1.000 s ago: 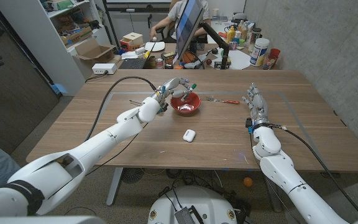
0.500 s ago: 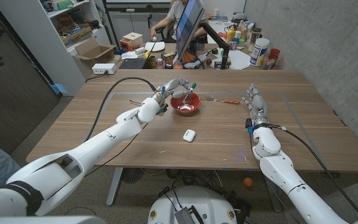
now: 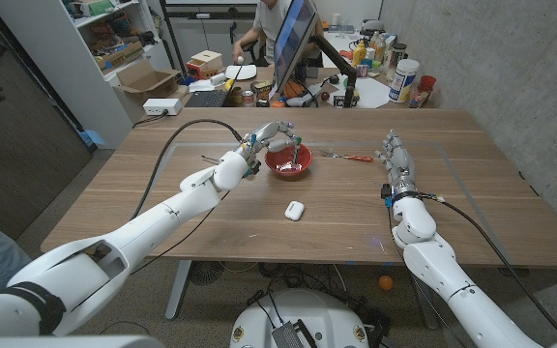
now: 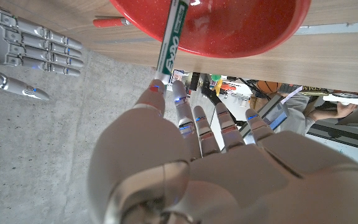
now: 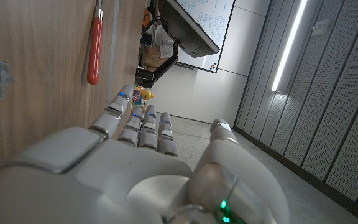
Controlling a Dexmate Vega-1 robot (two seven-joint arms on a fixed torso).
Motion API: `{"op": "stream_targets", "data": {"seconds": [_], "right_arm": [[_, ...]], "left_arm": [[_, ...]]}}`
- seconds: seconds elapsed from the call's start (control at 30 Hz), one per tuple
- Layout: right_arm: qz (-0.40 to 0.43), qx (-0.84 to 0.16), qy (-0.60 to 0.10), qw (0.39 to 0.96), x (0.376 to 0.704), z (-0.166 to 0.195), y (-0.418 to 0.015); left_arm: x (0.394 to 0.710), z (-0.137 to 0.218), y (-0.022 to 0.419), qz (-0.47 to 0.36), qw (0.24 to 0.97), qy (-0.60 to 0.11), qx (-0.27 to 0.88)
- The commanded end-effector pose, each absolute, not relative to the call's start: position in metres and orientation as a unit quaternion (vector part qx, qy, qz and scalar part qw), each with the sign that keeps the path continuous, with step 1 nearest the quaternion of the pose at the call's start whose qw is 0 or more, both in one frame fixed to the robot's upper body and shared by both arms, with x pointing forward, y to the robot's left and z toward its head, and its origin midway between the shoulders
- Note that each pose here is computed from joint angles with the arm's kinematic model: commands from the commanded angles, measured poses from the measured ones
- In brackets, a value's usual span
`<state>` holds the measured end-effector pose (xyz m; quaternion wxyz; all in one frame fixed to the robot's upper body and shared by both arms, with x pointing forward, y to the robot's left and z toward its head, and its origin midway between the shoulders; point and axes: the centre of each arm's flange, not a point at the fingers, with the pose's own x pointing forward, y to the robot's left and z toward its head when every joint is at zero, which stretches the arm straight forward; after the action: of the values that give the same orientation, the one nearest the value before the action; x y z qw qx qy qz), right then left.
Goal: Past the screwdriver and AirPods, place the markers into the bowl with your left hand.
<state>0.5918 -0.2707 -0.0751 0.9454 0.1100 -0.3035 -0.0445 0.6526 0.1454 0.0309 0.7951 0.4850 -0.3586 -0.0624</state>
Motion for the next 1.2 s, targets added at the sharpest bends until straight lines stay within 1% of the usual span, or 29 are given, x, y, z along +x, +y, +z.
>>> {"op": "stream_targets", "data": {"seconds": [0.03, 0.37, 0.53, 0.7, 0.87, 1.03, 1.2], "right_arm": [[-0.041, 0.109, -0.304, 0.945, 0.591, -0.074, -0.269], [-0.038, 0.105, -0.305, 0.946, 0.591, -0.071, -0.265], [-0.036, 0.101, -0.306, 0.946, 0.589, -0.069, -0.261], [-0.036, 0.097, -0.308, 0.946, 0.586, -0.067, -0.257], [-0.034, 0.092, -0.309, 0.946, 0.584, -0.063, -0.252], [-0.032, 0.084, -0.311, 0.946, 0.581, -0.058, -0.245], [-0.031, 0.077, -0.312, 0.947, 0.580, -0.055, -0.237]], "left_arm": [[0.652, 0.030, 0.149, -0.066, 0.796, -0.346, 0.493], [0.649, 0.029, 0.154, -0.061, 0.799, -0.346, 0.488], [0.641, 0.036, 0.165, -0.038, 0.806, -0.362, 0.467], [0.628, 0.060, 0.195, 0.005, 0.809, -0.399, 0.432], [0.621, 0.075, 0.230, 0.033, 0.824, -0.401, 0.400], [0.617, 0.075, 0.258, 0.047, 0.829, -0.392, 0.395], [0.614, 0.066, 0.282, 0.053, 0.838, -0.381, 0.387]]}}
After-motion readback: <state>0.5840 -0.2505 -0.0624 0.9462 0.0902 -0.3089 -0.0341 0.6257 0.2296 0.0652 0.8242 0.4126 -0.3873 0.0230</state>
